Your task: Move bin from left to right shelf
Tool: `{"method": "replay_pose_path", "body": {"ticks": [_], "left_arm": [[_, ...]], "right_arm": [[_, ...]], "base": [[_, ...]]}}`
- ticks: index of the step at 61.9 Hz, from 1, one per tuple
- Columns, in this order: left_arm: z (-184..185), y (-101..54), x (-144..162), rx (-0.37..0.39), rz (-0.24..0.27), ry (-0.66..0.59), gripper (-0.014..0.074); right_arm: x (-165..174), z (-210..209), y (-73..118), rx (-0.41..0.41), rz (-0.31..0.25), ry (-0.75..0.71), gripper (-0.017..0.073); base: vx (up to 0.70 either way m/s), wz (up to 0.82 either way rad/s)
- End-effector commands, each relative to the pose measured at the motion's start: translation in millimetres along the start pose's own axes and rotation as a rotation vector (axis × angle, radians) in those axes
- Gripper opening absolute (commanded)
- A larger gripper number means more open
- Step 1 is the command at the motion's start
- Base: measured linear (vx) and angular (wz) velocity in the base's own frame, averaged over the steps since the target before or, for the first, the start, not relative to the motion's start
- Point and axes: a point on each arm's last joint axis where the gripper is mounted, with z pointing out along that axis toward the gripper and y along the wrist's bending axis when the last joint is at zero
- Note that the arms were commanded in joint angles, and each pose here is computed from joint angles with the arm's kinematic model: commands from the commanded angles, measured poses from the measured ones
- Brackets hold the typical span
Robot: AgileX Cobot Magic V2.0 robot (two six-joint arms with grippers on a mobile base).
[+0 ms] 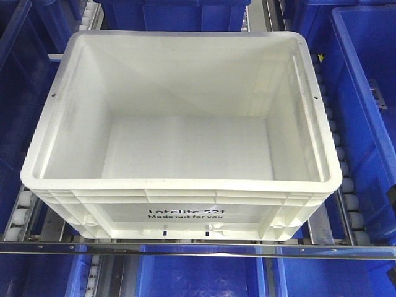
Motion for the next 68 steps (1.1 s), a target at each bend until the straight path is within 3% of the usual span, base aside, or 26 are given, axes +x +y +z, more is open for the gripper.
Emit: {"method": "replay_pose_path", "body": {"ticks": [1, 31, 36, 40, 48, 68], "left_arm": [[0.1, 1.6, -9.3, -0.016, 0.002, -0.158, 0.0295], [0.5, 1.7, -9.5, -0.019, 0.0, -0.174, 0.0295], [0.5, 1.8, -9.8, -0.02, 0.0, -0.181, 0.0278], [0.5, 1.8, -10.0, -0.02, 0.0, -0.183, 0.0216], [0.5, 1.8, -9.9, -0.02, 0.0, -0.182, 0.0], [0.5, 1.8, -9.8, -0.02, 0.001, -0.181, -0.0009]], "right_arm": [[-12.8, 2.5, -4.7, 0.047, -0.017, -0.11, 0.0447], [-14.3, 2.5, -5.2, 0.052, -0.001, -0.127, 0.0433], [-14.0, 2.5, -5.1, 0.051, -0.002, -0.123, 0.0374], [-14.0, 2.5, -5.1, 0.051, -0.002, -0.123, 0.0258], [-14.0, 2.5, -5.1, 0.051, -0.002, -0.123, -0.0015], [-12.7, 2.7, -4.6, 0.045, 0.008, -0.109, -0.0007]], "base": [[0.0, 0.0], [0.0, 0.0], [0.0, 0.0], [0.0, 0.0], [0.0, 0.0], [0.0, 0.0]]}}
